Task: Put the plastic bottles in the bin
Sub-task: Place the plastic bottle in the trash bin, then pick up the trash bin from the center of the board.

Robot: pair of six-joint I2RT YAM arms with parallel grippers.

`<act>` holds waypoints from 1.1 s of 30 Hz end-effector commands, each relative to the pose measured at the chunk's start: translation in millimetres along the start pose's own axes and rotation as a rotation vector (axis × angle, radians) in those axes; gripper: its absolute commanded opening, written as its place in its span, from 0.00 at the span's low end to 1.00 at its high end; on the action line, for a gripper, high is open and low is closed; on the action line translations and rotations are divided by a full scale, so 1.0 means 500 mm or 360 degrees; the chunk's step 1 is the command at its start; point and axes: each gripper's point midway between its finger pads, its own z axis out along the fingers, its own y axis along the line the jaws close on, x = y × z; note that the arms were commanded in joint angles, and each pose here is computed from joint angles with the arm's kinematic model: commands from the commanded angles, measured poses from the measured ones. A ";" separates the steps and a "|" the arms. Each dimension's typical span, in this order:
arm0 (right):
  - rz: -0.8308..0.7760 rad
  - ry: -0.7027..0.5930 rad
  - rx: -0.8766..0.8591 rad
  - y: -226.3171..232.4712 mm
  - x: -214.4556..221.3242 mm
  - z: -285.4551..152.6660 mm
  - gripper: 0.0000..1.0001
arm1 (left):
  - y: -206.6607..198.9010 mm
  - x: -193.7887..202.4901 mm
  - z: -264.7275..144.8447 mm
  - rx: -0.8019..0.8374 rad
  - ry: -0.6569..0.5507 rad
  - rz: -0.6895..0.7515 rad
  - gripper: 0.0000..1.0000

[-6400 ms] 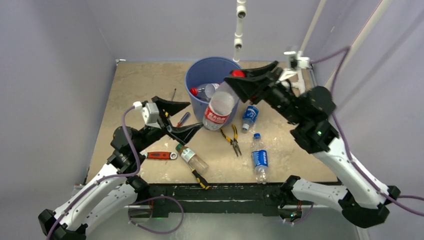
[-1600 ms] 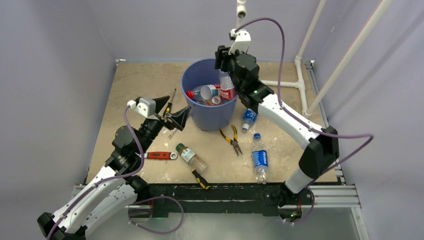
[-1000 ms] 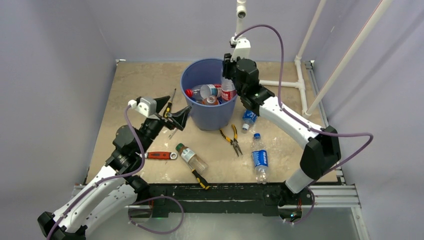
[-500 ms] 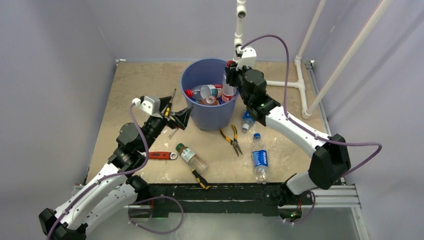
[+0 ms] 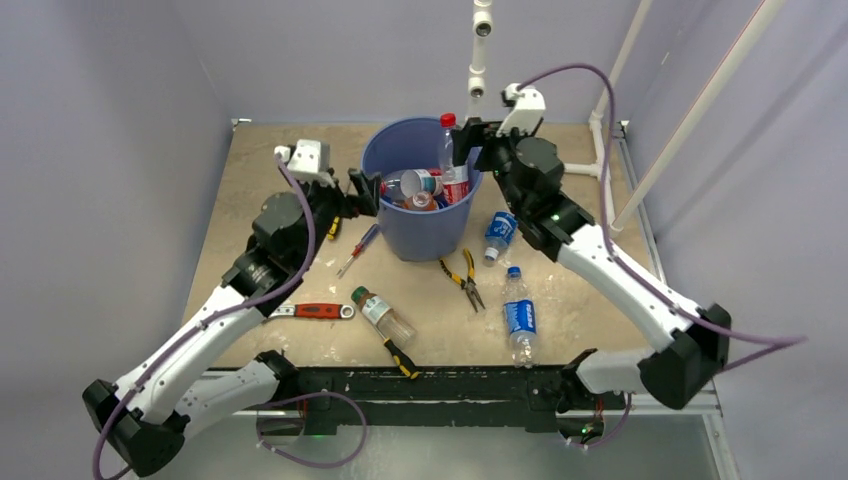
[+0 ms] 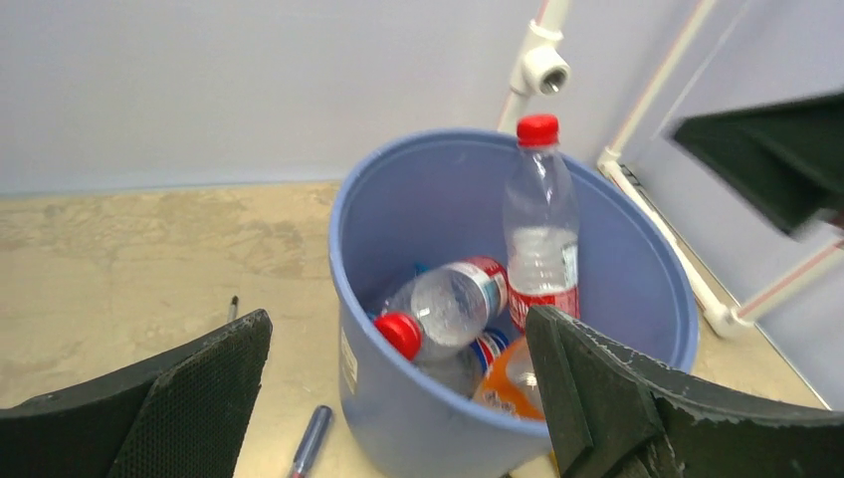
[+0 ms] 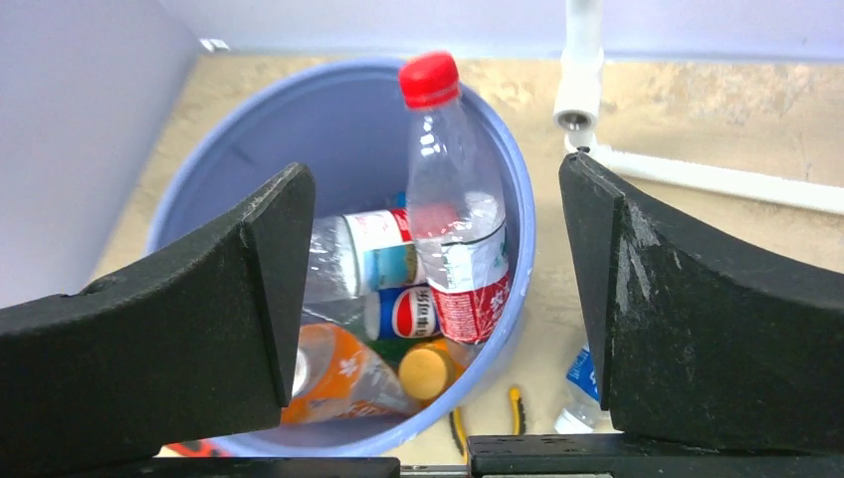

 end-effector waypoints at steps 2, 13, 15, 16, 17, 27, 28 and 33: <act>0.0273 -0.0231 -0.0039 -0.007 -0.139 -0.101 0.89 | 0.017 -0.044 0.041 -0.0246 0.0140 -0.0011 0.99; 0.0404 -0.0122 -0.0050 -0.047 -0.079 -0.209 0.89 | 0.002 -0.022 0.121 -0.0443 0.0585 0.0074 0.95; 0.0409 -0.0115 -0.0057 -0.050 -0.073 -0.221 0.89 | 0.006 -0.010 0.129 -0.0463 0.0639 0.0118 0.90; 0.0415 -0.0118 -0.0060 -0.052 -0.073 -0.227 0.89 | 0.009 -0.005 0.133 -0.0478 0.0659 0.0139 0.88; 0.0421 -0.0122 -0.0066 -0.053 -0.073 -0.232 0.89 | 0.016 0.005 0.136 -0.0506 0.0691 0.0166 0.86; 0.0414 -0.0087 -0.0140 -0.055 -0.051 -0.273 0.89 | 0.095 0.096 0.191 -0.0644 0.0952 0.0246 0.70; 0.0404 -0.0077 -0.0145 -0.055 -0.047 -0.276 0.89 | 0.100 0.101 0.197 -0.0638 0.0965 0.0237 0.67; 0.0364 -0.0076 -0.0132 -0.064 -0.045 -0.286 0.89 | 0.091 0.128 0.219 -0.0558 0.1054 0.0203 0.45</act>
